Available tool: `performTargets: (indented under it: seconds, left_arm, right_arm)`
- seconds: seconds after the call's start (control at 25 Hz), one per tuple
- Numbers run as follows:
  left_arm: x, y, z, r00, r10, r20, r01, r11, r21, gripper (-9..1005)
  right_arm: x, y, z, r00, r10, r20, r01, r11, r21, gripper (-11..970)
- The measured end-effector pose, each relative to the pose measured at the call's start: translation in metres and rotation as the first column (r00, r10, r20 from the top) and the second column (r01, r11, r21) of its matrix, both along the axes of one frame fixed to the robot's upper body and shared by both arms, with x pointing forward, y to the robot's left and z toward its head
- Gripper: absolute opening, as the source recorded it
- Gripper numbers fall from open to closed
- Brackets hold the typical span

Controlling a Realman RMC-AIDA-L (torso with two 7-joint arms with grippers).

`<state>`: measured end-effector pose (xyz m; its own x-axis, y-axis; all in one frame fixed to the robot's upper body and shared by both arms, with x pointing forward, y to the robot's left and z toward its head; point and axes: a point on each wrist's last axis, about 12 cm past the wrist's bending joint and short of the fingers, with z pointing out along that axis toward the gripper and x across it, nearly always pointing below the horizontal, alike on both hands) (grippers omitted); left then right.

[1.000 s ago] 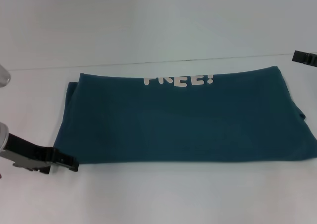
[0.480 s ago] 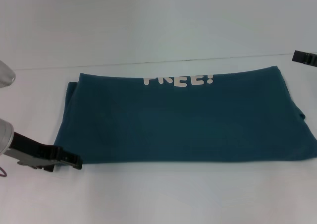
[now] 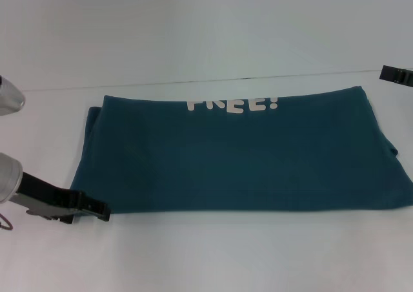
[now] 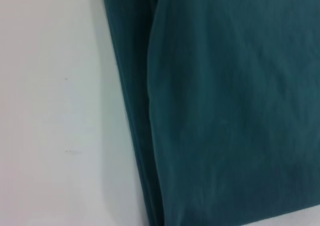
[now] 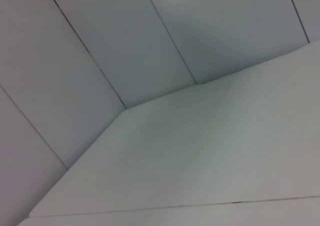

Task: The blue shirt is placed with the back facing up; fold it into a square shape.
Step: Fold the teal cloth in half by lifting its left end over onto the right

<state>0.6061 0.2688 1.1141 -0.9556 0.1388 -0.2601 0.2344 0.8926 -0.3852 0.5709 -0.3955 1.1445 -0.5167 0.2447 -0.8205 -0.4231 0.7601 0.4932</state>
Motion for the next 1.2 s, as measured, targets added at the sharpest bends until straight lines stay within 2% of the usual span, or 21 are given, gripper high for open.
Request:
performTargets:
  seconds: [0.6, 1.2]
  left_arm:
    - [0.0062, -0.0065, 0.0009, 1.0, -0.011, 0.023, 0.01, 1.0, 0.013, 877]
    - [0.0029, -0.0008, 0.0, 1.0, -0.009, 0.0, 0.009, 1.0, 0.025, 877]
  right_arm:
    - [-0.0003, 0.0007, 0.0, 1.0, 0.0, 0.0, 0.0, 1.0, 0.005, 905]
    - [-0.0022, -0.0016, -0.001, 1.0, -0.007, -0.002, 0.007, 1.0, 0.008, 905]
